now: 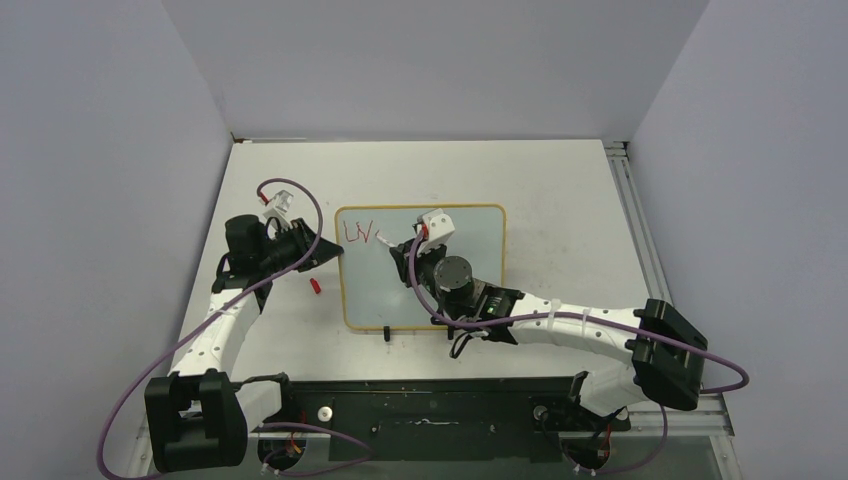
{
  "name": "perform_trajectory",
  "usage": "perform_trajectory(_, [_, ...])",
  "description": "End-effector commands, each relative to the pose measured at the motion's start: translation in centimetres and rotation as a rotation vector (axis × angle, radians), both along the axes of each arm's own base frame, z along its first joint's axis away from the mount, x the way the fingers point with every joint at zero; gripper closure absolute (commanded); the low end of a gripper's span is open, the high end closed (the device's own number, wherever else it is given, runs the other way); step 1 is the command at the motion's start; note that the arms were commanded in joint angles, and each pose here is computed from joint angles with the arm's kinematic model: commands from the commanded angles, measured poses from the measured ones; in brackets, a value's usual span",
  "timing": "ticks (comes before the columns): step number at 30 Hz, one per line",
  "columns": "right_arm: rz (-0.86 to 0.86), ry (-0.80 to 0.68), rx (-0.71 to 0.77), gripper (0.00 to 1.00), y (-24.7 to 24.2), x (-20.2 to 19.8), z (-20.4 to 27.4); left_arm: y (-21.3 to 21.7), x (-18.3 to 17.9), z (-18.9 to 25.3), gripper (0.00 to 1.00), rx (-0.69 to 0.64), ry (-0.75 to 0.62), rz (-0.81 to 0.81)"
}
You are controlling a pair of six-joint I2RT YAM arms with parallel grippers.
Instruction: Write a sentence on the whiteboard
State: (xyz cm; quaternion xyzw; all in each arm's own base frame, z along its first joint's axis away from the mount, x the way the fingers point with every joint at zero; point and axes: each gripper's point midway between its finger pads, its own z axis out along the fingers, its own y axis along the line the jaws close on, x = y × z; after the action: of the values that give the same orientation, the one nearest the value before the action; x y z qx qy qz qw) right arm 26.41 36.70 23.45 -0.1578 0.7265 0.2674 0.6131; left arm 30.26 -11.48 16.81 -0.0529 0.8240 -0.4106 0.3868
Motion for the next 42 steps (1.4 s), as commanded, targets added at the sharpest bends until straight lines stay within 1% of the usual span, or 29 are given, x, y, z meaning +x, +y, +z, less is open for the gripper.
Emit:
perform_trajectory(1, [-0.007, 0.022, -0.004, 0.95, -0.3, 0.1, -1.1, -0.3, 0.7, 2.3, 0.81, 0.006, -0.075, -0.03])
perform_trajectory(8, [-0.017, 0.028, -0.011, 0.95, -0.9, -0.2, -1.4, -0.3, 0.6, 2.4, 0.81, 0.007, -0.078, -0.029])
perform_trajectory(20, [-0.062, -0.01, 0.007, 0.95, -1.7, 0.4, 0.5, -0.3, 0.6, 2.4, 0.81, 0.008, -0.078, -0.03])
perform_trajectory(42, [-0.076, -0.08, 0.039, 0.95, -1.0, 1.5, 3.6, -0.3, 0.7, 2.3, 0.81, 0.008, -0.076, -0.029])
